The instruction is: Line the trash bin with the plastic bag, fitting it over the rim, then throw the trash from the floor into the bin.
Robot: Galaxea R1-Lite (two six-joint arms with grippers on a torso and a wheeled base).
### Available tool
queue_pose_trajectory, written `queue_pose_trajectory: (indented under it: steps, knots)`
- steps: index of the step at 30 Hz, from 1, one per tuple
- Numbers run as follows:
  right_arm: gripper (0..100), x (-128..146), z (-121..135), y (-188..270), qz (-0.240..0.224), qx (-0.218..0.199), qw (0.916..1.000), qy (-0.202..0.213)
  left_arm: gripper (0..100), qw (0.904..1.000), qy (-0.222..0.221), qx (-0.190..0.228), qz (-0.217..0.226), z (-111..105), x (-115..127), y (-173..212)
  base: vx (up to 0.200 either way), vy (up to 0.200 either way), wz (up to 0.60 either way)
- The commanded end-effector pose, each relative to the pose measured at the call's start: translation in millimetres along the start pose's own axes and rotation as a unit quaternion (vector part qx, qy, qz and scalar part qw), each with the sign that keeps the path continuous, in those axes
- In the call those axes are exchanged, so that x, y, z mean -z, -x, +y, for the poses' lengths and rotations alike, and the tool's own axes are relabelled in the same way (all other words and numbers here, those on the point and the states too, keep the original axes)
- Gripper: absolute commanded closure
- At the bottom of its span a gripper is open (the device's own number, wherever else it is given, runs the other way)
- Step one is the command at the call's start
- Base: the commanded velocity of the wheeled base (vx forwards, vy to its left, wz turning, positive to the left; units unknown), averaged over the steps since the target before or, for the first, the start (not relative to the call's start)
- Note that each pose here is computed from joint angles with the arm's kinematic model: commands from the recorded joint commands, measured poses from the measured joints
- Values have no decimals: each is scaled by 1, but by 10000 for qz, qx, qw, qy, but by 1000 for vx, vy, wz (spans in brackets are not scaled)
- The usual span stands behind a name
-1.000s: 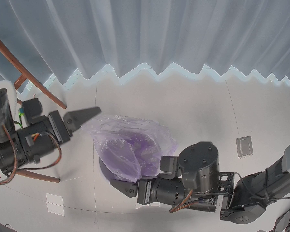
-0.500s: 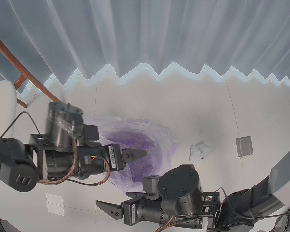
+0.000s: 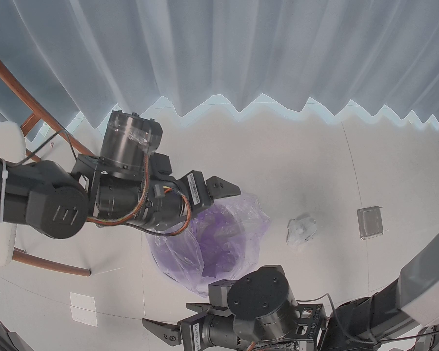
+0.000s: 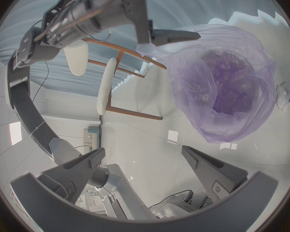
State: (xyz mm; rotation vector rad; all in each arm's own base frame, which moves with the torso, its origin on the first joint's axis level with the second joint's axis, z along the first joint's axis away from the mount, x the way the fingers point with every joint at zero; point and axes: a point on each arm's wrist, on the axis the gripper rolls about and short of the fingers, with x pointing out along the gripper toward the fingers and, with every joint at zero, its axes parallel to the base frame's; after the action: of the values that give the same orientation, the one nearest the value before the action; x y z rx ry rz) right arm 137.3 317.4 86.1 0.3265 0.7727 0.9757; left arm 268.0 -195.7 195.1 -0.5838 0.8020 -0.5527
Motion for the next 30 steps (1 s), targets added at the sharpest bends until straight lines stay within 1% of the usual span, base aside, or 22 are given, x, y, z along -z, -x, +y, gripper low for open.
queue_pose_trajectory:
  steps: [1,3,4,7,10,12,15,17,20,22,23,24,25,28,30]
  knots:
    - [0,5,-2,-4,91,38,10000,8,0,9991,229,342,-73,-20,-11,22,0,0,0]
    - [0,5,-2,-4,87,43,10000,5,0,9989,299,363,5,-22,-7,18,0,0,0]
    - [0,5,-2,-4,87,43,10000,5,0,9989,283,349,121,-23,-2,11,0,0,0]
    - [0,6,-1,-4,90,38,10000,12,0,9986,260,171,418,-17,9,-14,0,0,0]
    - [0,5,-1,-2,70,52,10000,12,0,9977,241,92,622,-15,18,-27,0,0,0]
    - [0,5,-1,-1,31,89,10000,5,0,9968,258,-56,761,-7,24,-41,0,0,0]
    - [0,5,-1,5,16,107,9999,5,0,9954,312,-286,865,7,26,-55,0,0,0]
    - [0,3,1,18,-27,63,10000,7,0,9948,267,-479,853,19,23,-59,0,0,0]
    - [0,1,-1,40,-88,76,9999,-31,0,9940,221,-619,871,30,22,-56,0,0,0]
    - [0,-7,-9,65,-302,143,9993,-142,0,9930,234,-701,916,34,26,-52,0,0,0]
    - [0,-8,-10,67,-315,159,9993,-152,0,9930,234,-701,916,34,27,-51,0,0,0]
    - [0,-16,-20,89,-546,220,9979,-262,0,9931,214,-779,845,33,28,-38,0,0,0]
    - [0,-19,-23,100,-662,214,9971,-310,0,9927,213,-856,826,33,30,-32,0,0,0]
    - [0,-35,-32,135,-1037,-24,9935,-470,0,9900,241,-1161,764,41,35,-21,0,0,0]
    - [0,-49,-36,152,-1280,-271,9893,-648,0,9896,238,-1220,719,42,38,-12,0,0,0]
